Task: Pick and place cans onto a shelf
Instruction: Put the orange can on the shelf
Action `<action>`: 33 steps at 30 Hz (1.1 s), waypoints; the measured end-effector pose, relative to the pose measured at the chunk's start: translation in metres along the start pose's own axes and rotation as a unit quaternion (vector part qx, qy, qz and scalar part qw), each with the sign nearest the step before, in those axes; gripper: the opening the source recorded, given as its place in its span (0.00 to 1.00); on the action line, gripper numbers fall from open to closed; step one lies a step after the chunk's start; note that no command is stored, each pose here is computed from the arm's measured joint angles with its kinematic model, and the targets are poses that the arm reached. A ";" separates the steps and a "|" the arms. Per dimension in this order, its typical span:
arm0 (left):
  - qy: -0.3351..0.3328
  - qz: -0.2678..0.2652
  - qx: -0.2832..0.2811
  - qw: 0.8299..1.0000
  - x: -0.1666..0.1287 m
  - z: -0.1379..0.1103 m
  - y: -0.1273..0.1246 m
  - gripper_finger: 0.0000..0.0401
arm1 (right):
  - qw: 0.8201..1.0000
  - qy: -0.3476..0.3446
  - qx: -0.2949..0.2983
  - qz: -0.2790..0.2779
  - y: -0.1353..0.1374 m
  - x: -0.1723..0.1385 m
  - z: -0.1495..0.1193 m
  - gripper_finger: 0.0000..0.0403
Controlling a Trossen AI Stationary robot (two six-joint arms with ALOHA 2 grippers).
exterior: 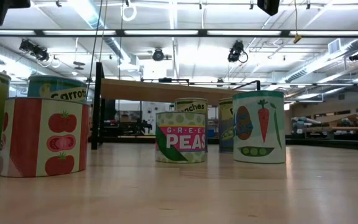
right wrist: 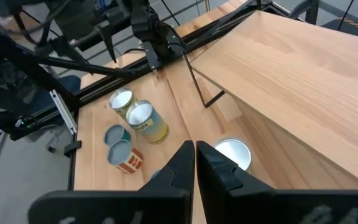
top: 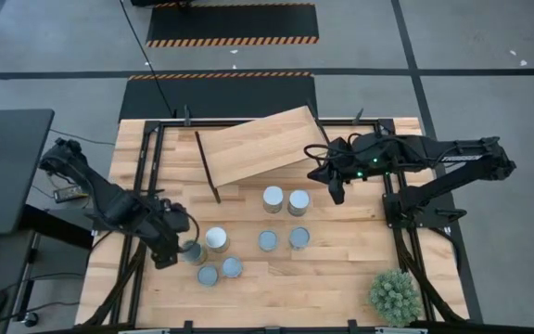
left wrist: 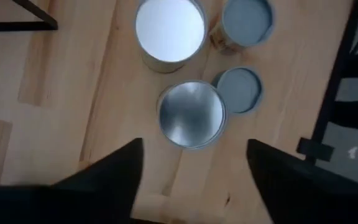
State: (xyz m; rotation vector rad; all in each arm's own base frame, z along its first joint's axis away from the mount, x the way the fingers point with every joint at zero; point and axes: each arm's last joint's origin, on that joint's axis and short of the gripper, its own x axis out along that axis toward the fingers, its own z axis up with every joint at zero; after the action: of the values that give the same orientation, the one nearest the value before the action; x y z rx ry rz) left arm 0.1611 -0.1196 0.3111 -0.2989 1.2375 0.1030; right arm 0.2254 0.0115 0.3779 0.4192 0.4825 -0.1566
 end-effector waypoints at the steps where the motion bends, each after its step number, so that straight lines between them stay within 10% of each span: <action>1: 0.003 0.002 0.004 1.000 0.004 0.000 -0.004 0.79 | 1.000 0.000 -0.001 0.000 0.000 0.000 0.000 0.06; 8: 0.038 0.038 0.063 0.997 0.038 0.001 -0.029 0.98 | 1.000 -0.001 -0.015 -0.002 0.000 0.000 0.000 0.06; 17: 0.042 0.077 0.073 0.993 0.054 0.000 -0.036 0.99 | 1.000 -0.001 -0.019 -0.002 0.000 0.000 0.000 0.06; 26: 0.035 0.083 0.028 0.995 0.020 -0.006 0.002 0.99 | 1.000 -0.001 -0.019 0.000 0.000 0.000 0.000 0.06; 33: -0.013 -0.010 -0.067 0.998 0.025 -0.037 0.047 0.99 | 1.000 -0.001 -0.002 0.001 0.000 0.000 0.000 0.06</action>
State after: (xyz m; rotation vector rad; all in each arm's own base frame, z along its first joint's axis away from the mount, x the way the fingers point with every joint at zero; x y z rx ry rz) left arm 0.1248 -0.0875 0.2689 -0.4257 1.2040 0.1724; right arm 0.2254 0.0115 0.3782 0.4161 0.4796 -0.1540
